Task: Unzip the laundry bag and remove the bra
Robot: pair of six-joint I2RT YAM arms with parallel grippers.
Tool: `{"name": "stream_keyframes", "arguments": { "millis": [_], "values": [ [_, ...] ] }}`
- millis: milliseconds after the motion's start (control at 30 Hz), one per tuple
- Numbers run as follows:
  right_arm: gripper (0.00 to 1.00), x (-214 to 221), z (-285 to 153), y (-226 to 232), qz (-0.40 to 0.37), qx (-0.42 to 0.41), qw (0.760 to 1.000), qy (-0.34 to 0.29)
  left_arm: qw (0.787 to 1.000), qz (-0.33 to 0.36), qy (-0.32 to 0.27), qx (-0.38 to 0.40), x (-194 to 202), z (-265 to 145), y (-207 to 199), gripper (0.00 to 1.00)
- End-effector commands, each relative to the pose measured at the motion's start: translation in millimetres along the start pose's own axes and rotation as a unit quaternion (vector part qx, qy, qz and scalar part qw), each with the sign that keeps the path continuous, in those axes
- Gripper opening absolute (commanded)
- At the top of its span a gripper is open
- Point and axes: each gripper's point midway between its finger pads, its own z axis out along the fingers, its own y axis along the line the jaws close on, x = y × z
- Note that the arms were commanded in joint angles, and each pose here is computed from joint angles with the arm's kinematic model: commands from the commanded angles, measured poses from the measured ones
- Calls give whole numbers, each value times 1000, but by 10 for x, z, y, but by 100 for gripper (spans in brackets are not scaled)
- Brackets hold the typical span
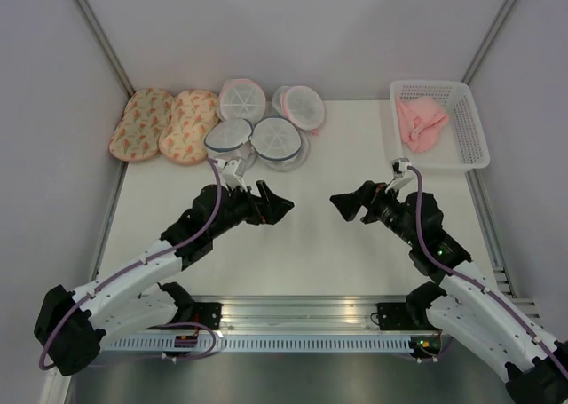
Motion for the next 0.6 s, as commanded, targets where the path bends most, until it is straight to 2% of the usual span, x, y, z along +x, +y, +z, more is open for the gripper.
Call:
{"name": "stream_keyframes", "arguments": {
  "millis": [0, 67, 133, 167, 267, 333, 367, 533, 567],
  "values": [
    [98, -129, 14, 64, 1, 4, 1000, -7, 998, -7, -32, -54, -139, 34, 176, 100],
    [98, -107, 28, 79, 2, 2, 1000, 2, 994, -9, -44, -103, -171, 113, 396, 100],
    [98, -85, 36, 97, 5, -5, 1000, 7, 984, -24, -72, -163, -378, 184, 701, 100],
    [98, -65, 33, 107, 6, -10, 1000, 9, 978, -39, -53, -200, -290, 313, 949, 100],
    [98, -29, -8, 126, 10, -21, 1000, 8, 966, -65, -69, -241, -474, 615, 1347, 100],
    [98, -87, -45, 193, 8, -38, 999, -9, 963, -69, -86, -244, -631, 812, 1485, 100],
    [98, -71, -58, 187, 10, -40, 999, -10, 963, -72, -81, -248, -580, 986, 1630, 100],
    [98, -74, -141, 172, 5, -38, 999, -18, 967, -90, -103, -213, -886, 1565, 1731, 99],
    [98, -19, -156, 112, 4, -25, 1000, -8, 971, -92, -109, -192, -998, 1664, 1643, 100]
  ]
}}
